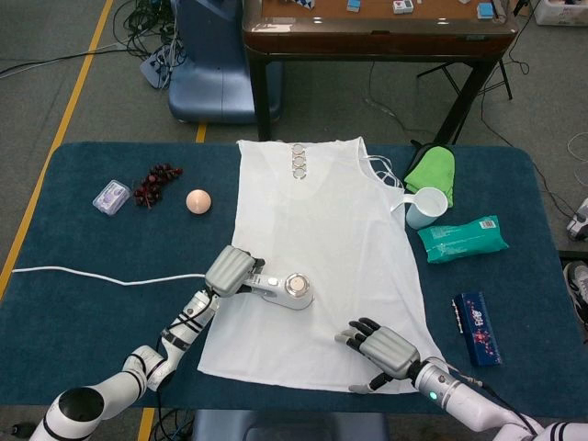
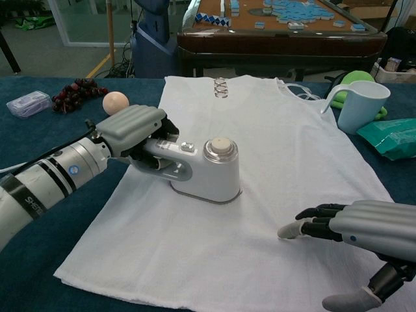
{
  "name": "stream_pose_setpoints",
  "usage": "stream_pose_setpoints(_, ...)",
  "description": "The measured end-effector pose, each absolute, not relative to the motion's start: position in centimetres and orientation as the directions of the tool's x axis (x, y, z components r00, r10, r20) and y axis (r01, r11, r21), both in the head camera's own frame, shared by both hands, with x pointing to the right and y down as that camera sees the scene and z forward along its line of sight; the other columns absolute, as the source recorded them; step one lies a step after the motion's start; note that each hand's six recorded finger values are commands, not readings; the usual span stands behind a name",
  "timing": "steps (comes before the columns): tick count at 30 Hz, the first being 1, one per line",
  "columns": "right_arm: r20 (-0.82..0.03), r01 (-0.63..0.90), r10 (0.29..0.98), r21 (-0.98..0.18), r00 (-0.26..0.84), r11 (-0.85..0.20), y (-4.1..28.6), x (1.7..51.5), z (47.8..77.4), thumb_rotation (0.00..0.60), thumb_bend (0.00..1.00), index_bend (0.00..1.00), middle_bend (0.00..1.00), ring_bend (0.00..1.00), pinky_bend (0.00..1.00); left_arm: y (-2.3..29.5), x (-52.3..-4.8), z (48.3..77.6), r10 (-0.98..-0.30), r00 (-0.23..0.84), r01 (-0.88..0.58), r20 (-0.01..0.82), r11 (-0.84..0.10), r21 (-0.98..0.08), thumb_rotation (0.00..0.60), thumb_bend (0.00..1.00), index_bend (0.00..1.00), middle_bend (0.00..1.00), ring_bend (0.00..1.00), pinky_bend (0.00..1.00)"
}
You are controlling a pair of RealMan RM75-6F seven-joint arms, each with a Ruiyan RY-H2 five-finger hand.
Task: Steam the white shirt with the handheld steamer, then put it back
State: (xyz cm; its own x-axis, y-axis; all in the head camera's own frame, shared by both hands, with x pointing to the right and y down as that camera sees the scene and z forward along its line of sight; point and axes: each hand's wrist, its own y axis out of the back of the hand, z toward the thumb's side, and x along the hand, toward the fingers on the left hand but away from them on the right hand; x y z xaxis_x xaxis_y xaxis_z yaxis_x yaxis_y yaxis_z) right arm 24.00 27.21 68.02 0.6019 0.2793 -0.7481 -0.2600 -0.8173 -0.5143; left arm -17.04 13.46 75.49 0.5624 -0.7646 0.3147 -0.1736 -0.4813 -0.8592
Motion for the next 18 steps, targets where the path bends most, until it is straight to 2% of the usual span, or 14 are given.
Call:
stream_pose_setpoints(10, -0.763, -0.268, 0.263, -0.493, 0.59, -0.828, 27.7, 24.4, 68.1, 0.219, 0.02, 0.05, 0.13, 0.03, 0.04, 12.8, -19.0, 75.6, -0.787, 0.522, -0.172, 0.33, -0.476, -0.863, 0.6, 0.25, 0.78, 0.86, 0.72, 0.77)
stream_pose_setpoints(18, -0.769, -0.252, 0.266, -0.481, 0.582, -0.839, 27.8, 24.9, 68.0, 0.257, 0.27, 0.05, 0.13, 0.03, 0.04, 13.1, -18.3, 75.6, -0.78, 0.531, -0.172, 0.332, -0.482, -0.859, 0.6, 0.25, 0.78, 0.86, 0.72, 0.77)
